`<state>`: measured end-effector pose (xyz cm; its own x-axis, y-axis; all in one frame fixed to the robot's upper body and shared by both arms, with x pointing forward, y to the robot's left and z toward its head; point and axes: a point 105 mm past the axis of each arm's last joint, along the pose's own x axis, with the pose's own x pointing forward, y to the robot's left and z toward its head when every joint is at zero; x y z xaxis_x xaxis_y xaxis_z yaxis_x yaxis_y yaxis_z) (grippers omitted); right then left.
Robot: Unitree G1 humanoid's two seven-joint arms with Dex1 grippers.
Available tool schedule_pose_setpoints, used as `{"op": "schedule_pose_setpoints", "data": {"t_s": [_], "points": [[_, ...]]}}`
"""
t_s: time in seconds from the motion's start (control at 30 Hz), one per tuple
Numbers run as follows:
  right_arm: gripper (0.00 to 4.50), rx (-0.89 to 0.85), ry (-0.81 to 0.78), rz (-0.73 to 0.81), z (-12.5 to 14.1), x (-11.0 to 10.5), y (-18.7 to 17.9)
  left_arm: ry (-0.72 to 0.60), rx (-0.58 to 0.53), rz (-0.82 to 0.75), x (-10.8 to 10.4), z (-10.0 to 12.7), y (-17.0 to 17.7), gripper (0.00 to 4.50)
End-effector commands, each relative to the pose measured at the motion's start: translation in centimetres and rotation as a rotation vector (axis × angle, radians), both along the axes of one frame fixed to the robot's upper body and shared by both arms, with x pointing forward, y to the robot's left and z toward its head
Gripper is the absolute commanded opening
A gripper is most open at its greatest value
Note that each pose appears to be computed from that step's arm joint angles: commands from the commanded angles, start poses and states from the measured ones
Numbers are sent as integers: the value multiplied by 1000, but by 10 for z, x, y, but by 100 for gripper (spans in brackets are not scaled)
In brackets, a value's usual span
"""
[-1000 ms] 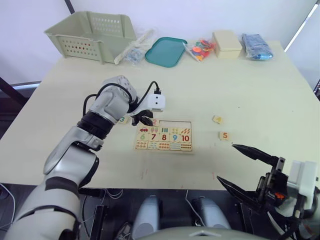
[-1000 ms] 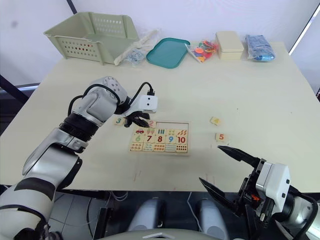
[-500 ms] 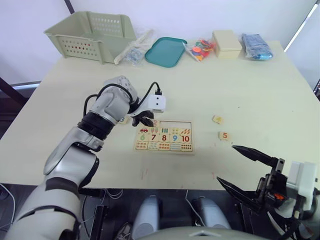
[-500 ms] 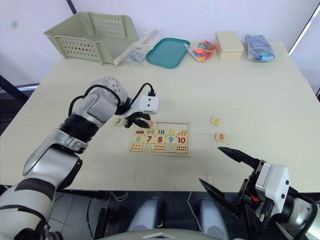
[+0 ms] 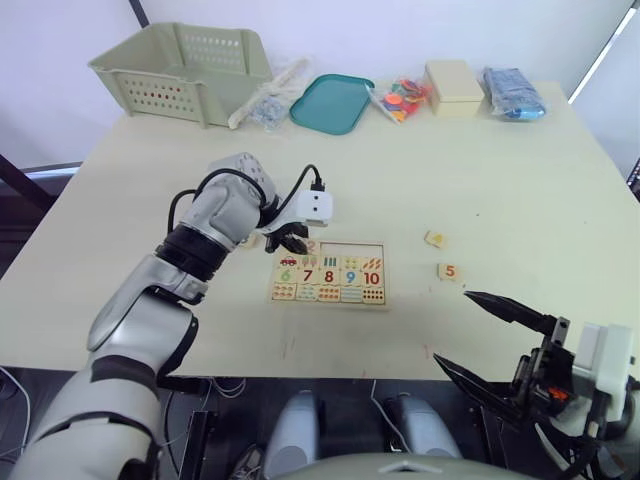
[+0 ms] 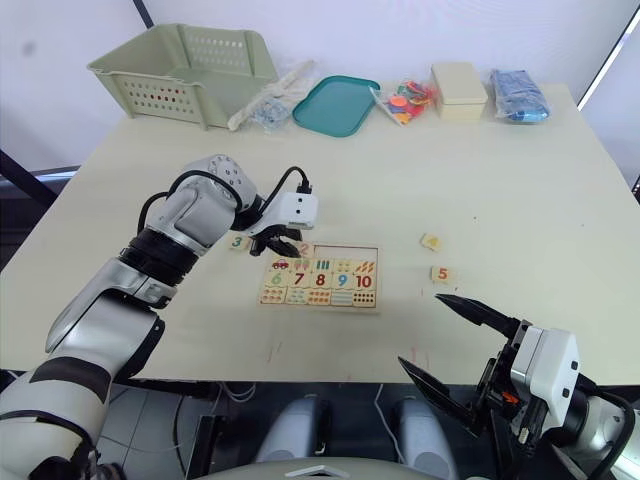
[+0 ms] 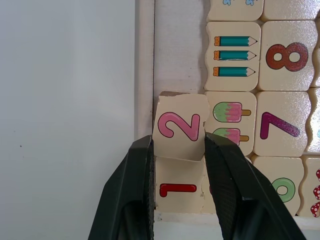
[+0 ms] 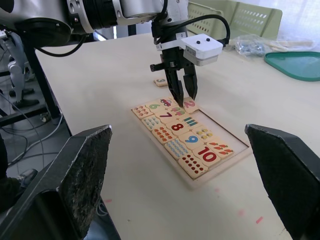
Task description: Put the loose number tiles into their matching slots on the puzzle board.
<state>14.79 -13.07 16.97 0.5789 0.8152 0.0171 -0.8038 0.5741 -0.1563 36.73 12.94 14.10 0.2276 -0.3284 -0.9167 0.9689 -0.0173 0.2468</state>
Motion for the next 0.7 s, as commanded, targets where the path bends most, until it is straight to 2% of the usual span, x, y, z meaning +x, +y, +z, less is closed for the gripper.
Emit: {"op": "schedule_pose_setpoints", "data": {"t_s": [0.03, 0.2, 0.33, 0.43, 0.53, 0.7], "points": [[450, 6, -49, 21, 10, -5, 5, 2, -35, -5, -3, 16, -1, 234], [450, 4, -51, 24, 10, -3, 4, 26, -60, 1, -6, 34, 5, 234], [450, 2, -55, 27, 10, -2, 4, 46, -145, 9, -5, 54, 10, 234], [450, 0, -56, 28, 10, -1, 3, 41, -215, -48, -5, 61, 9, 234], [450, 0, -58, 31, 10, 0, 3, 23, -338, -97, -3, 61, 1, 234], [450, 0, -61, 37, 11, 1, 2, 33, -403, -103, 4, 47, -1, 234]]}}
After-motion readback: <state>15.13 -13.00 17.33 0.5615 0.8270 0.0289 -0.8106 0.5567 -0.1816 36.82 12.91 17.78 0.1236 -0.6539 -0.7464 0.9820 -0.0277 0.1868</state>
